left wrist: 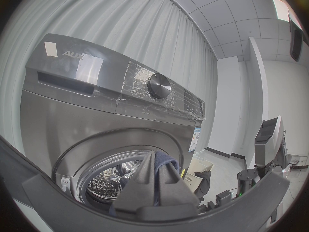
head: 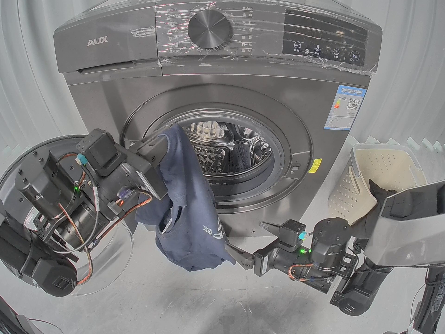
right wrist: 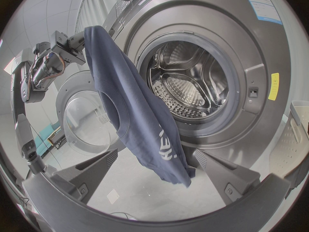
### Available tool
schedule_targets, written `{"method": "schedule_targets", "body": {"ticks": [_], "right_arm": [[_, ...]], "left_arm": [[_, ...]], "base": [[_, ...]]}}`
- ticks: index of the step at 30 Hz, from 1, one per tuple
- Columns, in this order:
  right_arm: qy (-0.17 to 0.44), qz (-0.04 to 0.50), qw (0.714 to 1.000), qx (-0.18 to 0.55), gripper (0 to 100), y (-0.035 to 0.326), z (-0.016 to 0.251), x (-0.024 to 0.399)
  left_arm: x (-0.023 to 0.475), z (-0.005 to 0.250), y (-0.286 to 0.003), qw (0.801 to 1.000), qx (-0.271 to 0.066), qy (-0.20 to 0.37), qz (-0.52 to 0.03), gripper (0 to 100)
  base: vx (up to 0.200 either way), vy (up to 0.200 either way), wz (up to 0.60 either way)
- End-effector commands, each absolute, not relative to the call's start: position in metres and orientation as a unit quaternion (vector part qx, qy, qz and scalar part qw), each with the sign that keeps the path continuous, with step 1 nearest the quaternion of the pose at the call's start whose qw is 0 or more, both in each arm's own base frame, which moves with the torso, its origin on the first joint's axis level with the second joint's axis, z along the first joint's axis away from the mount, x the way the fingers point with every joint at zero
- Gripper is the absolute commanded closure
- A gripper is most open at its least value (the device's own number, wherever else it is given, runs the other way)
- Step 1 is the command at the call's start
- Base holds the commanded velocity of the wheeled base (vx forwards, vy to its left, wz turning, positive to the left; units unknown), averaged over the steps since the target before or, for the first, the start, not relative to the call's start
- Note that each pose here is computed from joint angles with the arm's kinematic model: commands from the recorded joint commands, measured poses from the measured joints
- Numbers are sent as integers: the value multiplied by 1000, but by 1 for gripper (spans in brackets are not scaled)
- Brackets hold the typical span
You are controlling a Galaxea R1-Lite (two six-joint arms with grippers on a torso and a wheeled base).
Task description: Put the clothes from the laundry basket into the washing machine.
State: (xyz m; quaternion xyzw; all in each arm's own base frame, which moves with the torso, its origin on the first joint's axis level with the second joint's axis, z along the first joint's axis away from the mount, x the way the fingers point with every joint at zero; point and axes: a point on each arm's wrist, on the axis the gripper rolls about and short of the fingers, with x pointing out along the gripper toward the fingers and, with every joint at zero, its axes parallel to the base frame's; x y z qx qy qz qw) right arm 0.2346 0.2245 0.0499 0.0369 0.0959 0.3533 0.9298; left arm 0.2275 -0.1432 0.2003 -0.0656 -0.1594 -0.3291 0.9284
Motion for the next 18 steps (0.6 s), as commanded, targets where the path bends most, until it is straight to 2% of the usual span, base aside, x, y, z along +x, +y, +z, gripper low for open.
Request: {"method": "schedule_targets", "body": {"ticks": [1, 18], "right_arm": [[95, 354, 930, 31, 0, 240, 32, 252], [77, 401, 912, 26, 0, 278, 8, 274]], "left_arm": [[227, 201, -145, 927, -66, -161, -332, 100], [224, 205, -152, 920, -69, -168, -348, 100]], "base": [[0, 0, 0], [0, 0, 0]]}}
